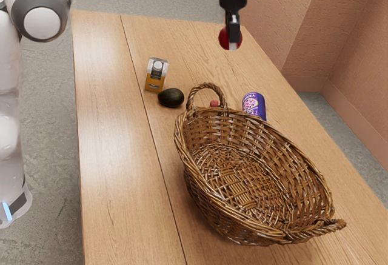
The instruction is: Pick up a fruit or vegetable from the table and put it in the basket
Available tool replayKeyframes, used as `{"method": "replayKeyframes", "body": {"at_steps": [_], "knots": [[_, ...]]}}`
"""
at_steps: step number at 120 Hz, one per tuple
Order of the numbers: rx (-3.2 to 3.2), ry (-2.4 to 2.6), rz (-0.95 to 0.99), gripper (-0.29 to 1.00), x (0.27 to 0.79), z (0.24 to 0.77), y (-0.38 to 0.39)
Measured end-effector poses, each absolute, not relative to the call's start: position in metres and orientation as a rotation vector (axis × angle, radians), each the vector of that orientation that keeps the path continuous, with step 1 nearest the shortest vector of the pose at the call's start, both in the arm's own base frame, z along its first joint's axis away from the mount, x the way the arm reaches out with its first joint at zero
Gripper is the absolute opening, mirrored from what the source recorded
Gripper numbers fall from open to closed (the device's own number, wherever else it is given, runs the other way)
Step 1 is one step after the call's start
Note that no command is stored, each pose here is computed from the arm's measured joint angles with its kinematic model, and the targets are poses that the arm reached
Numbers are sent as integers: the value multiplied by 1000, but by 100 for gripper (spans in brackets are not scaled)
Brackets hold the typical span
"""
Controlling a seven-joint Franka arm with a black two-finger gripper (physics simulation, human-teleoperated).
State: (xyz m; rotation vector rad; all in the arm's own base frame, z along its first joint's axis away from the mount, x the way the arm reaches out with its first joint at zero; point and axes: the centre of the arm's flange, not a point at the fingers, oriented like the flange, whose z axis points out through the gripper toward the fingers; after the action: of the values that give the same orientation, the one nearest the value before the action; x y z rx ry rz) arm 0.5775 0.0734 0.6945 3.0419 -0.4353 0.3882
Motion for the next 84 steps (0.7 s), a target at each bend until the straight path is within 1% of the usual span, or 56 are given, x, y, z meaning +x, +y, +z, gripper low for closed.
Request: {"method": "replayKeyframes", "body": {"at_steps": [22, 30, 37, 45, 56, 60, 68, 84], "knots": [[2905, -852, 271, 35, 555, 695, -131], [2862, -957, 225, 35, 543, 686, -188], [2838, -1008, 184, 35, 536, 675, -223], [2831, -1017, 150, 35, 532, 666, -242], [2850, -961, 131, 35, 536, 660, -240], [2856, -936, 121, 43, 539, 657, -237], [2865, -893, 108, 53, 542, 653, -234], [2877, -844, 97, 63, 542, 651, -237]]}}
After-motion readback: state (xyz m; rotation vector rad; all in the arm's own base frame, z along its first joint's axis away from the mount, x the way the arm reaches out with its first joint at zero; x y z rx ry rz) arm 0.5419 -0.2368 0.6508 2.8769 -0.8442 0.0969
